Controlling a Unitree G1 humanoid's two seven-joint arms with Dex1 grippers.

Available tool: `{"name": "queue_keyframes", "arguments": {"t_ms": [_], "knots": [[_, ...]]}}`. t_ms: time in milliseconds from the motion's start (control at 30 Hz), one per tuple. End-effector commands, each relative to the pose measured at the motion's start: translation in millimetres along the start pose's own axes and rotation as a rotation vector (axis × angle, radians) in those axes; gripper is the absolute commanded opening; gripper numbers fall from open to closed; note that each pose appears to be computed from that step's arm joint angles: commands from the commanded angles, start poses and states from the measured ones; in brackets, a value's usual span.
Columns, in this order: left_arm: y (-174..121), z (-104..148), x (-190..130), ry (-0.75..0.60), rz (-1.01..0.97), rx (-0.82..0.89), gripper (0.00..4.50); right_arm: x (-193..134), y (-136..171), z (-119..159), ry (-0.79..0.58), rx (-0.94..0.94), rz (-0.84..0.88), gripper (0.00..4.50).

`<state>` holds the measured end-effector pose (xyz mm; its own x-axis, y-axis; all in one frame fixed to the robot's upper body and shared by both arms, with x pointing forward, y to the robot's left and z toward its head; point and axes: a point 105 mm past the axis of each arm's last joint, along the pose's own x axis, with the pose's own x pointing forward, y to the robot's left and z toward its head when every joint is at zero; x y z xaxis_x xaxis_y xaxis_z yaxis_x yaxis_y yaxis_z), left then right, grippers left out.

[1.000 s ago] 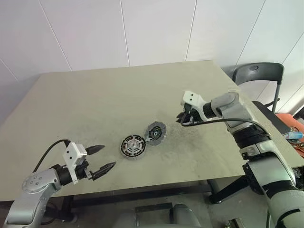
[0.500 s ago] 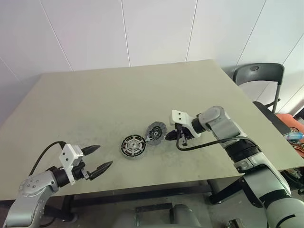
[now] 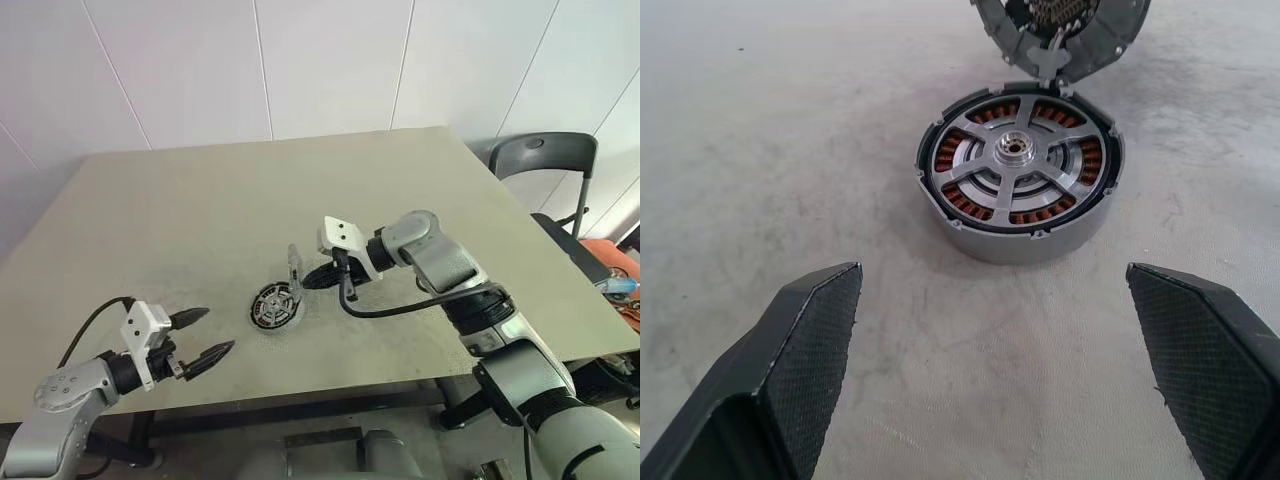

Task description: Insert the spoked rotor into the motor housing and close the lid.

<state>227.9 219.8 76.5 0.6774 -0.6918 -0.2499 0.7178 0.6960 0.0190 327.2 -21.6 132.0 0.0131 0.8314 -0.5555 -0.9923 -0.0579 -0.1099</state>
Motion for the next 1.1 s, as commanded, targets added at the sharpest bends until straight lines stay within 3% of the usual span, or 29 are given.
{"name": "queue_keyframes", "arguments": {"t_ms": [33,200,400,633,800,900,1100], "knots": [[3,14,-3,-0.03,0.014,0.046,4.5,8,5,15,-0.029,-0.056,0.032,0.07],[1,15,-2,-0.033,0.012,0.05,4.5,18,8,-6,0.045,-0.075,0.037,0.07],[1,16,-1,-0.032,0.009,0.053,4.5,16,-9,-23,0.126,-0.117,-0.057,0.07],[1,17,0,-0.031,0.006,0.056,4.5,18,-7,-8,0.016,-0.061,-0.035,0.07],[0,17,0,-0.027,0.009,0.054,4.5,0,-14,-9,-0.007,-0.017,-0.066,0.07],[0,17,-1,-0.026,0.012,0.054,4.5,-15,-19,-4,-0.063,0.058,-0.078,0.58],[2,17,-1,-0.024,0.011,0.055,4.5,-21,-33,-13,-0.044,0.068,-0.162,2.6]]}}
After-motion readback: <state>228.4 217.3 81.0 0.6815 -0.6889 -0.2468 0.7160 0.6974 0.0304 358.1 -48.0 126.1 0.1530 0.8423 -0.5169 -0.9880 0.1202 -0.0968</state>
